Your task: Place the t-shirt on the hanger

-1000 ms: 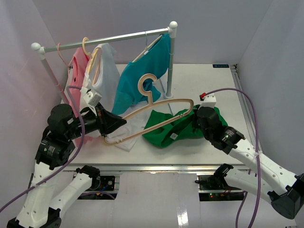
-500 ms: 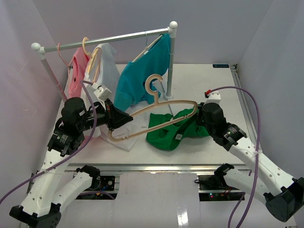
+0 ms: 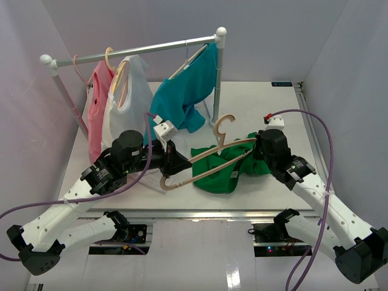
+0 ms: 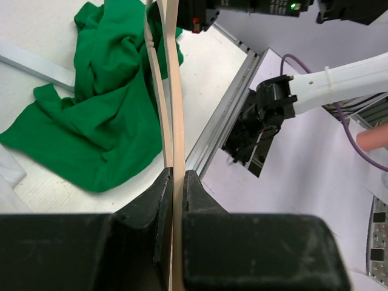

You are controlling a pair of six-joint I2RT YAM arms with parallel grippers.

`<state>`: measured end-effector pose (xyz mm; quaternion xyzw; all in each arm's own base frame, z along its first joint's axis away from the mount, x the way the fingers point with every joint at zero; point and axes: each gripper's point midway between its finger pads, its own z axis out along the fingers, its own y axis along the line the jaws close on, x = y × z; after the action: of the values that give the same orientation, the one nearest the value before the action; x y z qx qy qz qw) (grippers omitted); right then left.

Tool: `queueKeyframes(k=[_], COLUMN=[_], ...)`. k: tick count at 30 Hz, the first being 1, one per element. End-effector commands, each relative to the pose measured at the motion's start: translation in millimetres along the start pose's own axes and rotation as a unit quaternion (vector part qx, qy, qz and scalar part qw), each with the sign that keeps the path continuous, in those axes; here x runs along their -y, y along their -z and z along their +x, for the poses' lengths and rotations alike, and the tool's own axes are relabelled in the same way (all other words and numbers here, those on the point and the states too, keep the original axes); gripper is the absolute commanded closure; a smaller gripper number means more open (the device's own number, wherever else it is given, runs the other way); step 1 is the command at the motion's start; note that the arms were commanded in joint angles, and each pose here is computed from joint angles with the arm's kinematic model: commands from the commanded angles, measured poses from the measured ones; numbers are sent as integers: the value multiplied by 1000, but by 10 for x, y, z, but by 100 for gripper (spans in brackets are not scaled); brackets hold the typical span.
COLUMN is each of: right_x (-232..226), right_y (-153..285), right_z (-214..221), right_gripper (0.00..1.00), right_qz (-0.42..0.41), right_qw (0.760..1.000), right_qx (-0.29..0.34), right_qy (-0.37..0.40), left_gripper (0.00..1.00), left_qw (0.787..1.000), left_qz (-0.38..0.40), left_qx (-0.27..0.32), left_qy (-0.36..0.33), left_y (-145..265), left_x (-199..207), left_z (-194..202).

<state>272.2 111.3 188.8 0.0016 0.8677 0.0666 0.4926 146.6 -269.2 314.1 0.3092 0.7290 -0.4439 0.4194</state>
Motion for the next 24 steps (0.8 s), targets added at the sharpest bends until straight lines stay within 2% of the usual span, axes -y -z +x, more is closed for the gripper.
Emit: queueKeyframes(k=[1,11,15,24], right_x=[-44,-86,-26,-32], right_y=[83,92,96,131], right_z=[-253,-269,-216,-241], right_gripper=[92,92,92,92], right_qz=[-22,-37,-27,-33], right_qw=[999,999,999,999], right_qx=[41,38,39,40], right_qy=[-11,-14,-13,-10], left_gripper=[100,100,100,100], left_qw=[1000,1000,998,998], left_qz=[5,-15,-53,-53], left_qx=[7,-11,-6,-3], left_qy=[-11,-15,-25,-23], left_y=[36,86,247,500], left_x=[41,-54,-126,-14], left_z=[34,211,161,130])
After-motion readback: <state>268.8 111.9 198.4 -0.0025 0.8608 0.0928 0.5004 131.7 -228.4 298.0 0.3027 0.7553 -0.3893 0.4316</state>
